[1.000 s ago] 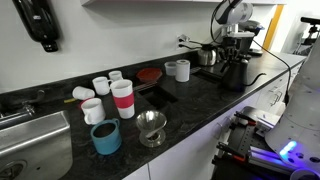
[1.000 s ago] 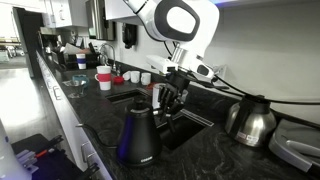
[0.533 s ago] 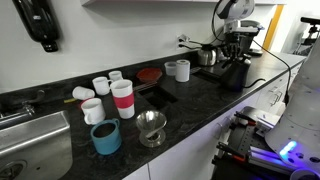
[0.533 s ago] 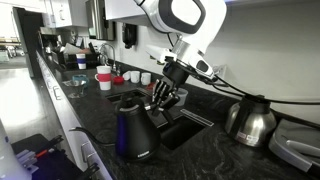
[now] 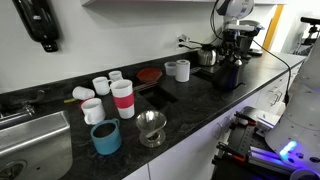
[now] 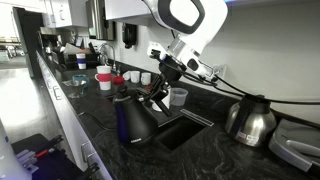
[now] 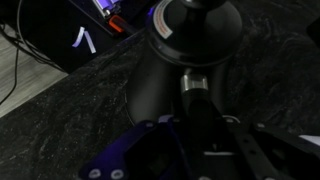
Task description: Twist the teapot ninety degrees.
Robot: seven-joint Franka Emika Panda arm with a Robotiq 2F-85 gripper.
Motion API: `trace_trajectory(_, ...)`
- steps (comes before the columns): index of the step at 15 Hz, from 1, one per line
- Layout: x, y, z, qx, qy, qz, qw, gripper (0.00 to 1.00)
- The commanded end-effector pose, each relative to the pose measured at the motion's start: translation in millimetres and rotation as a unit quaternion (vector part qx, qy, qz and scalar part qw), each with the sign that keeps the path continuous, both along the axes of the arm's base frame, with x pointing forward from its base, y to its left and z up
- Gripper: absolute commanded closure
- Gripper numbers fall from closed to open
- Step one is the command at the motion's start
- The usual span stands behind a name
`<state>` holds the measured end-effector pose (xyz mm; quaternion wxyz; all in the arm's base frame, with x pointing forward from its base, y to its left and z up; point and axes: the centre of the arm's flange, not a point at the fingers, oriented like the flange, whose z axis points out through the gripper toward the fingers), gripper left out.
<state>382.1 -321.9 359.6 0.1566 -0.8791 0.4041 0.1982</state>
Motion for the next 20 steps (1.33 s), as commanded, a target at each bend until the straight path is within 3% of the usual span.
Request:
trace_trajectory(1, 5, 15, 18, -0.014, -0.004, -0.061, 0.9980, 0.94)
trace_trajectory(4, 1, 27, 20, -0.028, 0.012, -0.080, 0.9963, 0.94)
trace_trajectory(5, 4, 12, 2, -0.010, 0.021, -0.066, 0.9975, 0.94)
trace_trajectory(6, 3, 13, 2, -0.010, 0.023, -0.068, 0.9974, 0.74)
trace_trajectory(12, 3, 12, 0, -0.010, 0.024, -0.068, 0.9973, 0.74)
trace_trajectory(13, 5, 11, -1, -0.010, 0.026, -0.072, 0.9970, 0.94)
trace_trajectory(15, 5, 12, 1, -0.003, 0.027, -0.120, 0.9924, 0.94)
trace_trajectory(20, -6, 23, 1, 0.019, 0.052, -0.253, 0.9658, 0.94)
